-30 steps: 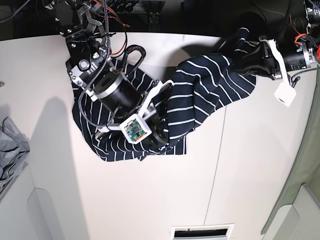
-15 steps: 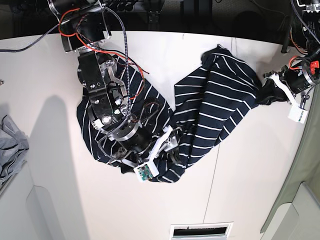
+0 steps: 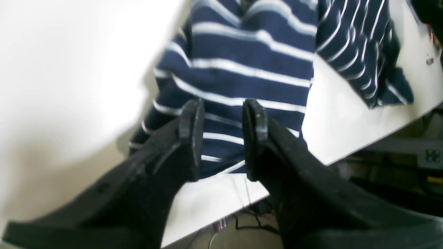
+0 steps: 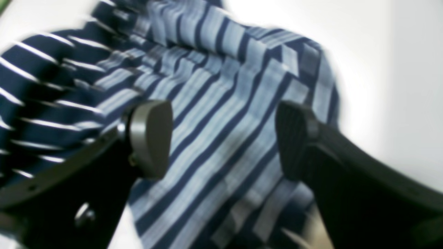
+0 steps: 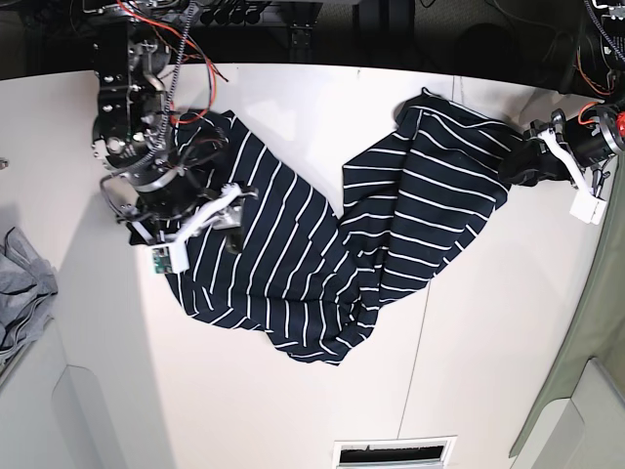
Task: Layout the t-shirt on the table in an organized manner, then fold the t-shirt properly
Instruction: 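Grasp the shirt edges with both grippers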
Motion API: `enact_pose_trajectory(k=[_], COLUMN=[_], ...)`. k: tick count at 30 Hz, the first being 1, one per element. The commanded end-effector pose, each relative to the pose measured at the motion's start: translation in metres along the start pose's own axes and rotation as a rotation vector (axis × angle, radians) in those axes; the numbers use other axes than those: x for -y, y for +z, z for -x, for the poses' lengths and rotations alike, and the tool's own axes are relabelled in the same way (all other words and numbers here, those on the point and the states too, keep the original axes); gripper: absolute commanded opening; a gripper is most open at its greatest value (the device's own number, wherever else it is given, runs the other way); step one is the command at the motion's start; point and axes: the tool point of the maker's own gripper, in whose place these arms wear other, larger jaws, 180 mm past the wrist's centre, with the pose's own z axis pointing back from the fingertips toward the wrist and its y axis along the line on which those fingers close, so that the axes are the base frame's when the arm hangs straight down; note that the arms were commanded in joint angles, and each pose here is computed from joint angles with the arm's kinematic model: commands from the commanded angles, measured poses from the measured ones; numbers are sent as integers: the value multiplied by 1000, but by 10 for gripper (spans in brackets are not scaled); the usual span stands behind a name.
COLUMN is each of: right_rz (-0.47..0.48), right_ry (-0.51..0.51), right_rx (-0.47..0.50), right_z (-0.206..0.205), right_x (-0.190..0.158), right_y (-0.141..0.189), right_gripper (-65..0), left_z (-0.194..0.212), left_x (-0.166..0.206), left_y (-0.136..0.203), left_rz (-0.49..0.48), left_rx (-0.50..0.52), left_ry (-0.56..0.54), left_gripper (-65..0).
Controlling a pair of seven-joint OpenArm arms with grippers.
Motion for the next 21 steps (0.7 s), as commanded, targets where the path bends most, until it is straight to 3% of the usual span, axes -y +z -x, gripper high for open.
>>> enact_pose_trajectory(k=[1,7,11,15,21], right_rz=[-12,20,34,-72,-121], right_ry=[-1,-13,-71,-146,-207], right_rx=[34,-81,-134,-174,-210], right_z=[-10,41,65,86,104], right_x=[3,33,45,25,3], right_y=[5,26,28,25,19], right_gripper=[-201,-201,-201,-201,-203], left_z=[-15,7,13,23,31], left_x=[2,4,6,8,1], left_y=[6,8,2,-7,-18], left_rz=[16,19,15,-6,-43], left_rx=[45,1,7,9,49], left_ry=[-22,8,25,37,66], left_gripper=[-435,-428,-320,-314,-315])
